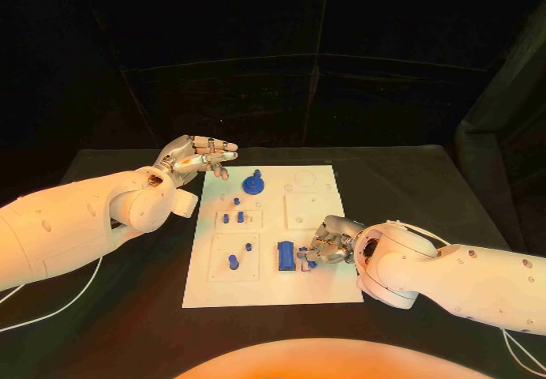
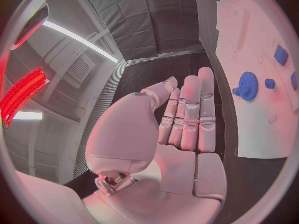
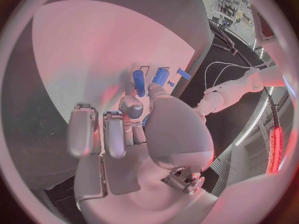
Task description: Assemble the parts on the task board
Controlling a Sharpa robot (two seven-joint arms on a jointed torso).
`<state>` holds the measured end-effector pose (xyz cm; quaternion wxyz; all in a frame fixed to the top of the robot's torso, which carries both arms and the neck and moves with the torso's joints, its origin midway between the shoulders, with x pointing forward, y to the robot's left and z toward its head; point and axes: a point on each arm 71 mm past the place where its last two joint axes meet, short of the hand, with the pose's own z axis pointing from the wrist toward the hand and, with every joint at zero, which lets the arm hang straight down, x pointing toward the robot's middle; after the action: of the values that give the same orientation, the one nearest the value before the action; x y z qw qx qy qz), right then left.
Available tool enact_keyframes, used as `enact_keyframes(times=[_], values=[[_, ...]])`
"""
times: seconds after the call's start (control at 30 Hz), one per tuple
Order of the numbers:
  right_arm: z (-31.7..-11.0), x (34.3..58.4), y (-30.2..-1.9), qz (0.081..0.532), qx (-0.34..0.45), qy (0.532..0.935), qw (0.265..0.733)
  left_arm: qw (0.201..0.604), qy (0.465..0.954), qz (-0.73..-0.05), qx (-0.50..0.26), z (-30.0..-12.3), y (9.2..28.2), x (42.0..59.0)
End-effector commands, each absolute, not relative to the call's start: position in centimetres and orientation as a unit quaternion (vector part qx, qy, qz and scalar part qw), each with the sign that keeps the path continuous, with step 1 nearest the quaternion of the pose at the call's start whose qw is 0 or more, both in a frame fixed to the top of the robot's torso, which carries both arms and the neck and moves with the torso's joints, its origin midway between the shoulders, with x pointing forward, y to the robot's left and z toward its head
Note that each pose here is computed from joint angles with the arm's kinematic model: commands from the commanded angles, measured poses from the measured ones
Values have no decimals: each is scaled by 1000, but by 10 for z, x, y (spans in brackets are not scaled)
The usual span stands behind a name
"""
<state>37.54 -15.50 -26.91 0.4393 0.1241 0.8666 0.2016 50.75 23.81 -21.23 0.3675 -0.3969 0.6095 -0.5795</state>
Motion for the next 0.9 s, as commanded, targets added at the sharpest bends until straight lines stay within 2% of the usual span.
enact_keyframes(times=[0.03, 0.9], values=[[-268, 376, -154, 201, 121, 866, 442, 362, 609, -584, -395, -211, 236, 507], [-266, 375, -156, 201, 101, 864, 449, 362, 610, -583, -395, -211, 237, 508]])
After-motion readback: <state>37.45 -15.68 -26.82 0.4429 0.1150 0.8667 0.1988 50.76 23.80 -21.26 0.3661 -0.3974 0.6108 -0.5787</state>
